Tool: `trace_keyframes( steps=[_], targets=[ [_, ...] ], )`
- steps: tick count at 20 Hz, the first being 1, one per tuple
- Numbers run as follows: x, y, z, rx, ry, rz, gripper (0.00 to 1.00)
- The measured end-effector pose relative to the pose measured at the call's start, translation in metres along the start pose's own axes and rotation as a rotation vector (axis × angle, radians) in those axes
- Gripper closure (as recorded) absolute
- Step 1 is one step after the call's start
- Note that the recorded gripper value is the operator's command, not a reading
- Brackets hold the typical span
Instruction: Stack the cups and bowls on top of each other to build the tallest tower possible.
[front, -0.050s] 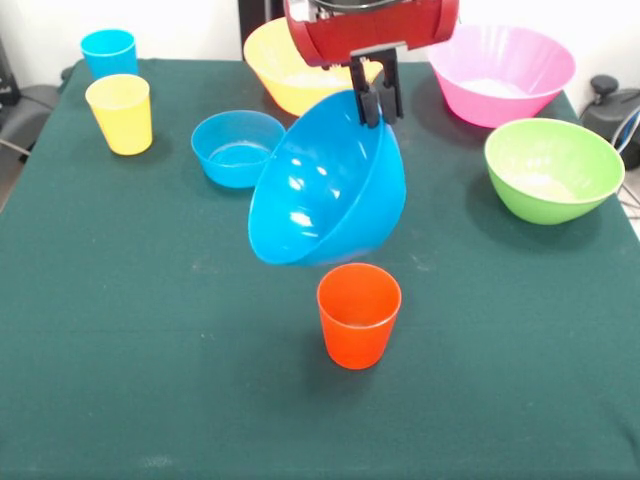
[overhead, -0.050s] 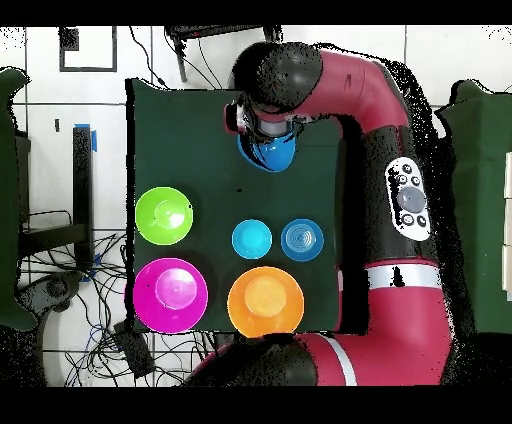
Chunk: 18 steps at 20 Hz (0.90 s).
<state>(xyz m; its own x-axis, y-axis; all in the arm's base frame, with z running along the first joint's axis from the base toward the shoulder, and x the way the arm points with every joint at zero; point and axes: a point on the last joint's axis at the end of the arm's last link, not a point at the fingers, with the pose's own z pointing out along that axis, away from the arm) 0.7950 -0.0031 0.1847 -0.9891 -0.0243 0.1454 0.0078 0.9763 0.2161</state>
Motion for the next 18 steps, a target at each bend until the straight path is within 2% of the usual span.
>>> trace_keyframes(
  steps=[9,18],
  targets=[
    [-0.014,0.007,0.011,-0.009,-0.001,-0.004,1.0],
    [-0.021,0.004,0.025,-0.018,0.002,0.003,1.0]
  ],
)
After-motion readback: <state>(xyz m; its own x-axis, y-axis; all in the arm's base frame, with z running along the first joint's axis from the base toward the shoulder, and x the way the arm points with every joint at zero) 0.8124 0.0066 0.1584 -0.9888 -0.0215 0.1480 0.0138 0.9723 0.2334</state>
